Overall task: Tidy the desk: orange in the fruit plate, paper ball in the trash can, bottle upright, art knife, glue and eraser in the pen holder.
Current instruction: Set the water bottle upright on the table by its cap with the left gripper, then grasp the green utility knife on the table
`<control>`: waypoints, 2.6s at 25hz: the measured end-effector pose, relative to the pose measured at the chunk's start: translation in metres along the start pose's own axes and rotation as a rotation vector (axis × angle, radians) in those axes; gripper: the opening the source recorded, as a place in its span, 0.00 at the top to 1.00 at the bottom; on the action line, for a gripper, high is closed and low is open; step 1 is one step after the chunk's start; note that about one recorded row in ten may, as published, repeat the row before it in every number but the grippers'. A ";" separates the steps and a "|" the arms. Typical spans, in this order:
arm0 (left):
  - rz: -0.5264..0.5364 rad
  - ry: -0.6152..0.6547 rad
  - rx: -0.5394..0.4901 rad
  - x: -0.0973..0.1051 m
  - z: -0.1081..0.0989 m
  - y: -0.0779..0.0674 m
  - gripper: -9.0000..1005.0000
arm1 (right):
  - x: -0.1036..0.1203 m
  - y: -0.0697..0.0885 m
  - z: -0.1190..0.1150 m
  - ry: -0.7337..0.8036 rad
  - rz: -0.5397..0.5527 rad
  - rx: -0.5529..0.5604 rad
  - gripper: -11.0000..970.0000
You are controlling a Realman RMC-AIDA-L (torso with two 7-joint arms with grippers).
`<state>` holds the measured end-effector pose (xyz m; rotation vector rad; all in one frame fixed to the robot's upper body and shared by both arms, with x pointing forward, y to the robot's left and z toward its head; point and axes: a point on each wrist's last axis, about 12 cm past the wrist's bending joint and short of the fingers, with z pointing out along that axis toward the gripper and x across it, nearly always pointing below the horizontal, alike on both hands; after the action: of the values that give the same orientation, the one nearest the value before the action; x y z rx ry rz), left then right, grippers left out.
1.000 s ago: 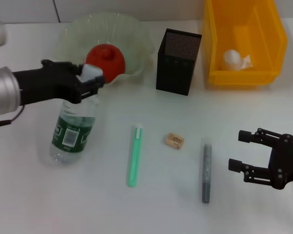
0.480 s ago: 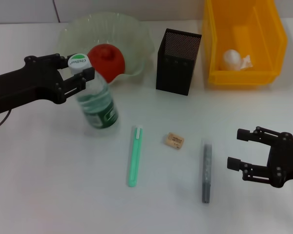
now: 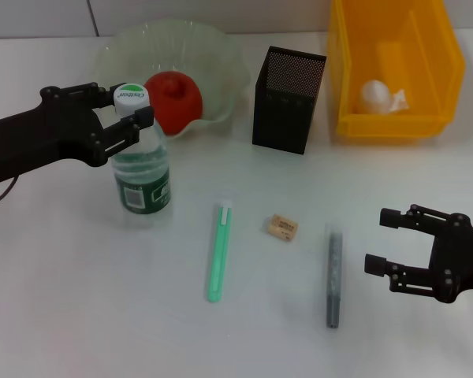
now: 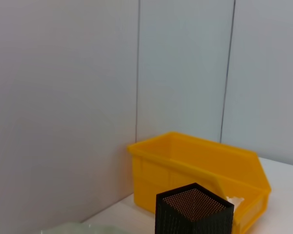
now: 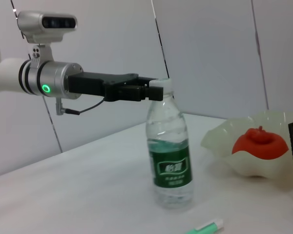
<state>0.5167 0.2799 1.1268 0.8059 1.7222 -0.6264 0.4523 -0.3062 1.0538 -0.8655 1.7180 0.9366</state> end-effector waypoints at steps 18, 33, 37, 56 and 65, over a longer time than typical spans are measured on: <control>0.082 -0.007 -0.001 -0.001 0.001 0.002 0.43 | 0.001 0.000 0.000 0.014 0.004 -0.006 0.19; 0.181 -0.049 -0.054 -0.026 -0.022 -0.005 0.31 | 0.001 0.000 0.001 0.027 0.011 -0.012 0.19; 0.192 -0.073 -0.036 -0.045 -0.037 -0.030 0.21 | 0.001 -0.001 0.000 0.028 0.016 -0.004 0.19; -0.135 0.504 -0.081 -0.036 0.068 -0.107 0.26 | 0.005 -0.004 -0.020 0.049 -0.042 0.050 0.19; -0.157 0.611 -0.062 -0.021 0.095 -0.101 0.29 | 0.010 0.001 -0.025 0.037 -0.076 0.065 0.19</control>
<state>0.4996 0.1402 1.1225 0.8801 2.3651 -0.4499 0.4382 -0.3294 1.0510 -0.9039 1.7250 0.8140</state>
